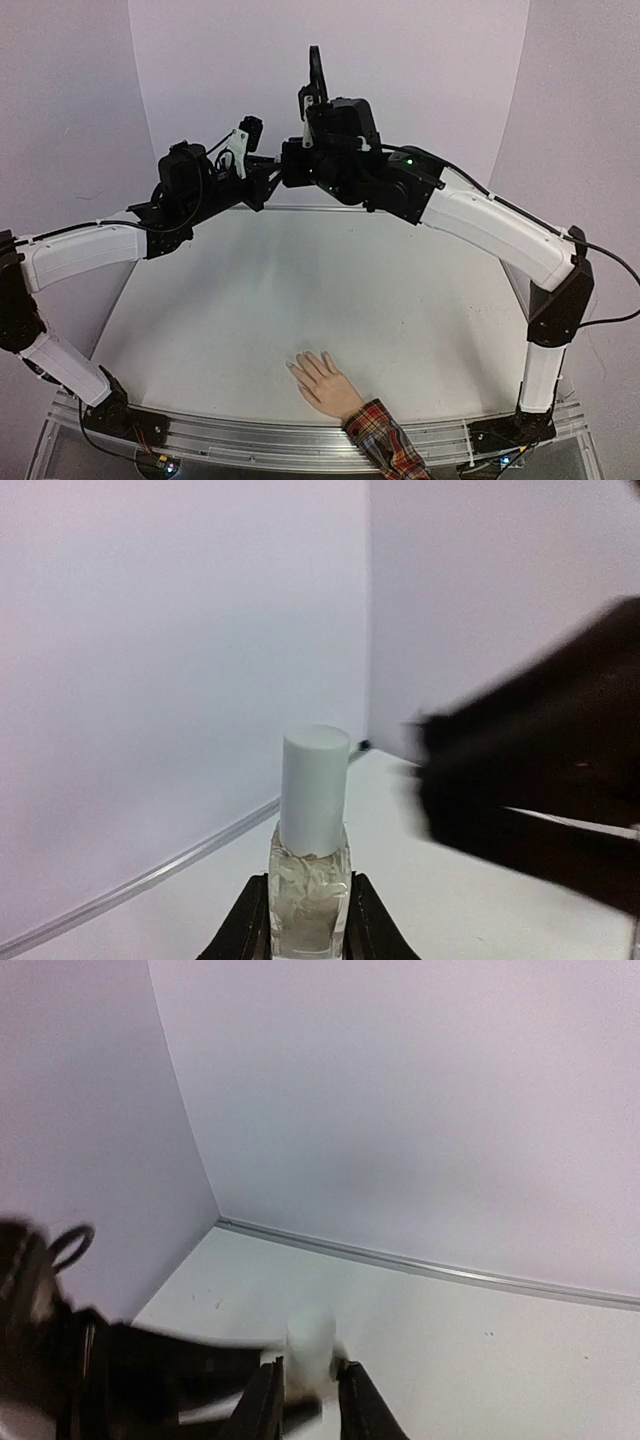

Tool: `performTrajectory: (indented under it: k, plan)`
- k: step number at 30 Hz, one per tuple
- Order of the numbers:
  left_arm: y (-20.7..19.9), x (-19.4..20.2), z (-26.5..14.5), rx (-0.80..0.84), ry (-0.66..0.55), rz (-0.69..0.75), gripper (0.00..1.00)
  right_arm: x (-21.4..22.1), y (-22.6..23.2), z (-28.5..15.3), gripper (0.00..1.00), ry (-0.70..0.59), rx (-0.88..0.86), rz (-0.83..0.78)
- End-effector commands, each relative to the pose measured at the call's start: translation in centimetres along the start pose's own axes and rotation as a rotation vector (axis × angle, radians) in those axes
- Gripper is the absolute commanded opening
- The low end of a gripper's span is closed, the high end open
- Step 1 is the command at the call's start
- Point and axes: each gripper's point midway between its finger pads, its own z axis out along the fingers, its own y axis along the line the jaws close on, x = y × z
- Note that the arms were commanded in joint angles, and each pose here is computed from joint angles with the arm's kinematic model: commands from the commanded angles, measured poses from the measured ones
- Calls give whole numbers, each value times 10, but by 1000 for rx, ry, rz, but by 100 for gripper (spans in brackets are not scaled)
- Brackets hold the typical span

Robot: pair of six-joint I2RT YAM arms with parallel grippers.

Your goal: Paint the nails

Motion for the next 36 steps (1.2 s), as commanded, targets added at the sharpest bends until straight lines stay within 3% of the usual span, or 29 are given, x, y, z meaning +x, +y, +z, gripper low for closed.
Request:
performTrajectory:
  k: [1, 6, 12, 18, 21, 29, 36]
  plan:
    - [64, -25, -3, -259, -87, -16, 0, -17, -1, -31, 36, -6, 52, -8]
    - [28, -16, -10, -63, -55, -6, 0, -25, 5, -51, 68, 30, -151, -97]
    - [-43, -25, -51, 326, -79, -6, 0, -10, 13, -82, 79, 120, -551, -141]
    - [-104, -44, -96, 732, -75, -101, 0, -5, 37, -137, 77, 153, -1073, -155]
    - [-117, -51, -107, 845, -73, -130, 0, -6, 44, -151, 73, 136, -1202, -176]
    - [-124, -59, -111, 926, -79, -150, 0, -12, 64, -144, 52, 135, -1326, -144]
    - [-125, -58, -110, 950, -72, -163, 0, -14, 70, -132, 49, 154, -1321, -99]
